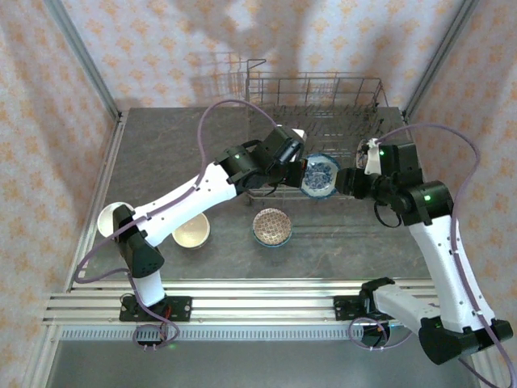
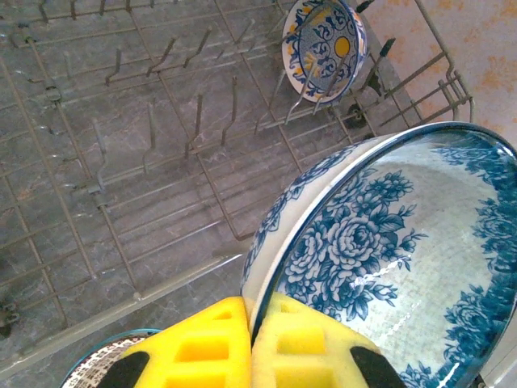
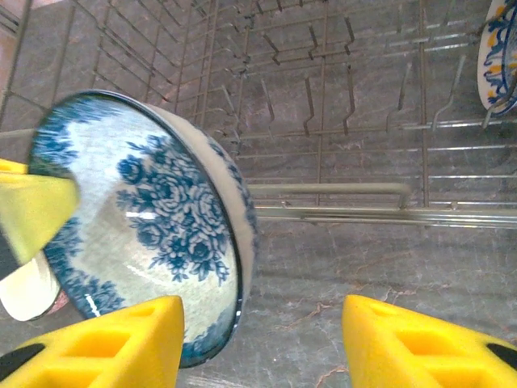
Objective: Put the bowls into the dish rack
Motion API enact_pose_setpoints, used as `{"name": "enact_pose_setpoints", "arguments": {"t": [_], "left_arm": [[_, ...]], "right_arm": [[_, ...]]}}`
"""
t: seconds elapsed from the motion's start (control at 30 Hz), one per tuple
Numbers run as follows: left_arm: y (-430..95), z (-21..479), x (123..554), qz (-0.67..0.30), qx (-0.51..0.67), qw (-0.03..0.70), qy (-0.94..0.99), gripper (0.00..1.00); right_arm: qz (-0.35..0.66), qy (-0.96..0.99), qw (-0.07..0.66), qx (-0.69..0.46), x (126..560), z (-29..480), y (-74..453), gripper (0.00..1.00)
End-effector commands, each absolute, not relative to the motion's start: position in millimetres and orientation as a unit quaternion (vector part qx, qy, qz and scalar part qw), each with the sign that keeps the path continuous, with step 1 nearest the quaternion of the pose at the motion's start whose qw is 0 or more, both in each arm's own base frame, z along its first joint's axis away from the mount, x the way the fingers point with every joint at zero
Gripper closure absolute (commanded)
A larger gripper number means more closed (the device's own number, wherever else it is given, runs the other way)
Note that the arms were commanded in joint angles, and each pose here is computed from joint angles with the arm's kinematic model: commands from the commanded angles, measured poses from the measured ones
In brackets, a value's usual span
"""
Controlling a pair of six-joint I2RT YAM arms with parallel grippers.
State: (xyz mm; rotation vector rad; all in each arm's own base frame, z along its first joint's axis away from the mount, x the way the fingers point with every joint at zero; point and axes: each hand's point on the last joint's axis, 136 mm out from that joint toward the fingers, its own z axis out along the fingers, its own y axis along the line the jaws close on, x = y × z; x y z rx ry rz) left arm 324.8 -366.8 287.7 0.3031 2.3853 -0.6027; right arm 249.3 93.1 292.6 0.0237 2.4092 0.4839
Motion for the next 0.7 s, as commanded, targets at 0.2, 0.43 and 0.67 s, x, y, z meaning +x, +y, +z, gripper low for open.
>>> {"name": "enact_pose_setpoints", "arguments": {"t": [0.2, 0.43, 0.67], "left_arm": [[-360, 346, 331, -0.283, 0.073, 0.401, 0.868, 1.0], [-366, 343, 330, -0.304, 0.058, 0.397, 0.864, 1.0], [-372, 343, 327, -0.303, 0.061, 0.396, 0.865, 1.0]], "right_arm": [[0.199, 0.911, 0.358, 0.051, 266, 292, 93, 0.58], [0.237, 0.901, 0.358, 0.055, 270, 295, 105, 0.6], [0.255, 0.894, 0.363, 0.059, 269, 299, 109, 0.63]]}}
